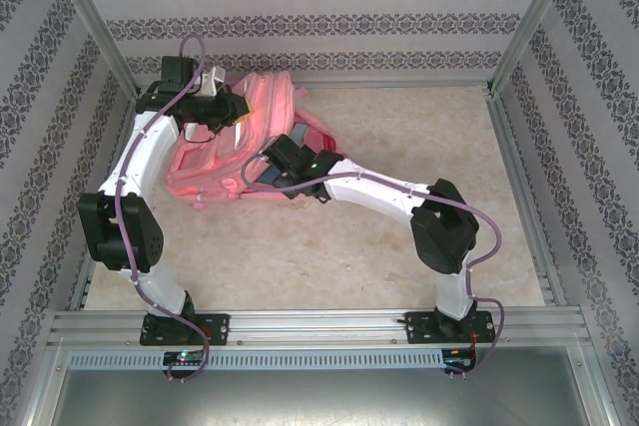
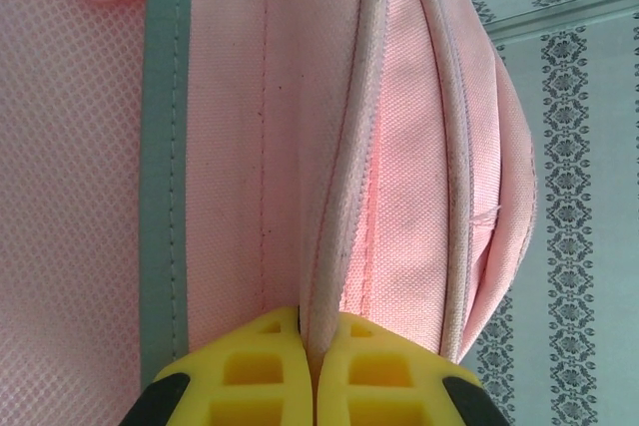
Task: Pack books, pencil case, and school supplies into a backpack
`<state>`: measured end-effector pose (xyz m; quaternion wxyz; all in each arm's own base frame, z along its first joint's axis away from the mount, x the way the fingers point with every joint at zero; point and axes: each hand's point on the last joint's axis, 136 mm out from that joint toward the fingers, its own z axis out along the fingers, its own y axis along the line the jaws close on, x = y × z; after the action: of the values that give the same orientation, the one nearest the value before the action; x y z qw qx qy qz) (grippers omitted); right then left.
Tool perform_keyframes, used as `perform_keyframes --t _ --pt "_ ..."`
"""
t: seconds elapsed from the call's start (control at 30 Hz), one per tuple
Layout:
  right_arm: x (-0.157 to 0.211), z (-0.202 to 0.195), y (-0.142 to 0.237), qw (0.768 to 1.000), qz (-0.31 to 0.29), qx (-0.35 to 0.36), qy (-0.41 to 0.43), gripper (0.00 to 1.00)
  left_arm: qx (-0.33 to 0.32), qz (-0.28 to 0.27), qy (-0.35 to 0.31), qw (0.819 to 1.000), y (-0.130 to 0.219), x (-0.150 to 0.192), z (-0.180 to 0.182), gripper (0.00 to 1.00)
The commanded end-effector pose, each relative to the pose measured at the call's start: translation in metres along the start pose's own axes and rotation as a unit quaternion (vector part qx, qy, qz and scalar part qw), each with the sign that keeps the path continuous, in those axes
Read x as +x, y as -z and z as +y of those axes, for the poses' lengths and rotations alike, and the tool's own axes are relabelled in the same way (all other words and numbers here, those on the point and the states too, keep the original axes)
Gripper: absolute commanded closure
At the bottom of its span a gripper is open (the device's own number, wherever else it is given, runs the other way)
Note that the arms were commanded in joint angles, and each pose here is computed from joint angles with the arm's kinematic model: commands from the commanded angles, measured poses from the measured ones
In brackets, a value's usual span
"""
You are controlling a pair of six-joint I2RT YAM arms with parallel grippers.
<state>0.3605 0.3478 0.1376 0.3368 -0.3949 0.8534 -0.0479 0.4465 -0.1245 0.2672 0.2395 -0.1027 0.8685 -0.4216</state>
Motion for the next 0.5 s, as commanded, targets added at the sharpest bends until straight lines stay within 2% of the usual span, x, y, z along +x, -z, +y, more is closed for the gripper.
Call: perform_keyframes --t 0.0,0.1,0.23,0.33,0.47 --pt "0.014 0.006 0.003 0.996 0.009 -0.041 -0.083 0.36 0.058 0.003 -0.035 0.998 0.004 0.001 -0.034 1.00" --pt "0.018 0.015 0.006 0.982 0.000 -0.102 -0.162 0.55 0.052 0.006 -0.031 0.998 0.002 0.003 -0.029 1.00" --pt "0.022 0.027 -0.002 0.948 0.004 -0.183 -0.259 0.77 0.052 0.005 -0.032 0.998 0.002 0.002 -0.030 1.00" --pt "0.022 0.027 -0.013 0.938 0.010 -0.188 -0.289 0.88 0.055 0.005 -0.033 0.998 0.002 0.001 -0.033 1.00" --pt "0.019 0.030 -0.030 0.931 0.022 -0.198 -0.307 0.94 0.057 0.007 -0.034 0.998 0.002 0.003 -0.034 1.00"
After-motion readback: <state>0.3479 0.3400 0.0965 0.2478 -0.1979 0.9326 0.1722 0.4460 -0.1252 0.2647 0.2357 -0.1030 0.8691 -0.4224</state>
